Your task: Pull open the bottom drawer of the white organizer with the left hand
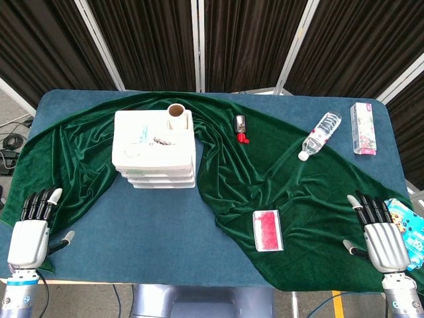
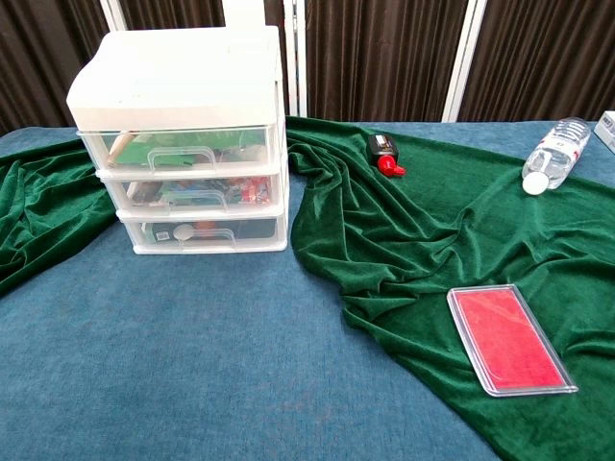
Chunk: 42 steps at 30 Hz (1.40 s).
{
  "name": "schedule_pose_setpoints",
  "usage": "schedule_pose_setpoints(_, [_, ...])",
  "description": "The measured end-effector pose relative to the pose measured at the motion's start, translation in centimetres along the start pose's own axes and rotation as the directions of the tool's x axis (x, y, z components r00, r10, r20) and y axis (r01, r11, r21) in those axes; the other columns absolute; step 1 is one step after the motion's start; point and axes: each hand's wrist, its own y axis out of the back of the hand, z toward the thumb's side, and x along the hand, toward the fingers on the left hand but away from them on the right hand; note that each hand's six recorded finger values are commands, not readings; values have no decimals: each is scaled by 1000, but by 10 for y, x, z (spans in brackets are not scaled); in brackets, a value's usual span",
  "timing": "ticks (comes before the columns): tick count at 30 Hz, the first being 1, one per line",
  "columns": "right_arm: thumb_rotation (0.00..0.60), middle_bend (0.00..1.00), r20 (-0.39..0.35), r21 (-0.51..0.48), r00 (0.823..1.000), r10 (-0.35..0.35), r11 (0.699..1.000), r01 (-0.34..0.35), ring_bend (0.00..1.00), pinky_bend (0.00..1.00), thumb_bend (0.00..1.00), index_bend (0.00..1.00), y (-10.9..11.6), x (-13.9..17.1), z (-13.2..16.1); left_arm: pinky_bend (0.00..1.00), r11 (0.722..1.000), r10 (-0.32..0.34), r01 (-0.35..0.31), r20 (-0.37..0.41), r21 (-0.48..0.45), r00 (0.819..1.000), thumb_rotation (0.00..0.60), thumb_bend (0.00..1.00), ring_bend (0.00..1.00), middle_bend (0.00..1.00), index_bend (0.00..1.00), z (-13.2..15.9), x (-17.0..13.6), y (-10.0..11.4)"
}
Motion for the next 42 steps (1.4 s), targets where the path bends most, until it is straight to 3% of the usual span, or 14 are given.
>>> schedule_pose_setpoints(19, [600,0,-7,-18,1000,-10,1000,9,0,0,53,17,4,3,2,3,999,-25,26,25,-39,999,600,220,0,0,0,7,3,-9])
schedule_pose_setpoints(21, [600,0,-10,-22,1000,-10,1000,9,0,0,53,17,5,4,2,68,998,-24,25,23,-55,999,600,276,12,24,0,8,5,-10])
schedule_pose_setpoints(23, [600,0,-13,-26,1000,-8,1000,8,0,0,53,17,5,5,3,299,998,-11,12,13,-68,1000,600,375,210,276,0,10,9,-12])
schedule_pose_setpoints(26, [600,0,-18,-29,1000,-10,1000,10,0,0,53,17,6,5,4,544,996,-5,6,9,-93,1000,600,450,531,640,6,16,17,-18])
schedule_pose_setpoints(29, [600,0,-18,-35,1000,-13,999,12,0,0,53,16,7,6,4,668,990,-46,49,19,-135,999,600,516,657,770,10,23,23,-27])
schedule_pose_setpoints(31, [600,0,-18,-38,1000,-14,999,13,0,0,53,12,8,6,4,729,980,-88,92,28,-177,996,600,558,702,801,10,29,27,-35])
schedule_pose_setpoints(34, [600,0,-16,-43,1000,-14,999,13,0,0,52,8,9,6,3,775,951,-171,178,49,-254,984,600,616,732,805,6,40,31,-48])
schedule_pose_setpoints(37, [600,0,-17,-51,1000,-13,999,12,0,0,52,8,9,6,3,786,896,-273,284,81,-343,959,600,643,735,808,2,53,35,-62])
schedule_pose_setpoints(40, [600,0,-20,-58,1000,-13,998,12,0,0,52,8,11,7,3,788,809,-383,393,114,-437,917,600,653,735,808,2,66,37,-76])
schedule_pose_setpoints(41, [600,0,-21,-60,1000,-15,998,14,0,0,52,8,12,7,3,788,760,-431,435,128,-483,893,600,655,735,808,2,72,39,-82])
schedule_pose_setpoints(42, [600,0,-21,-62,1000,-16,998,15,0,0,52,8,12,7,3,788,741,-447,449,132,-500,885,600,655,736,808,2,74,40,-85])
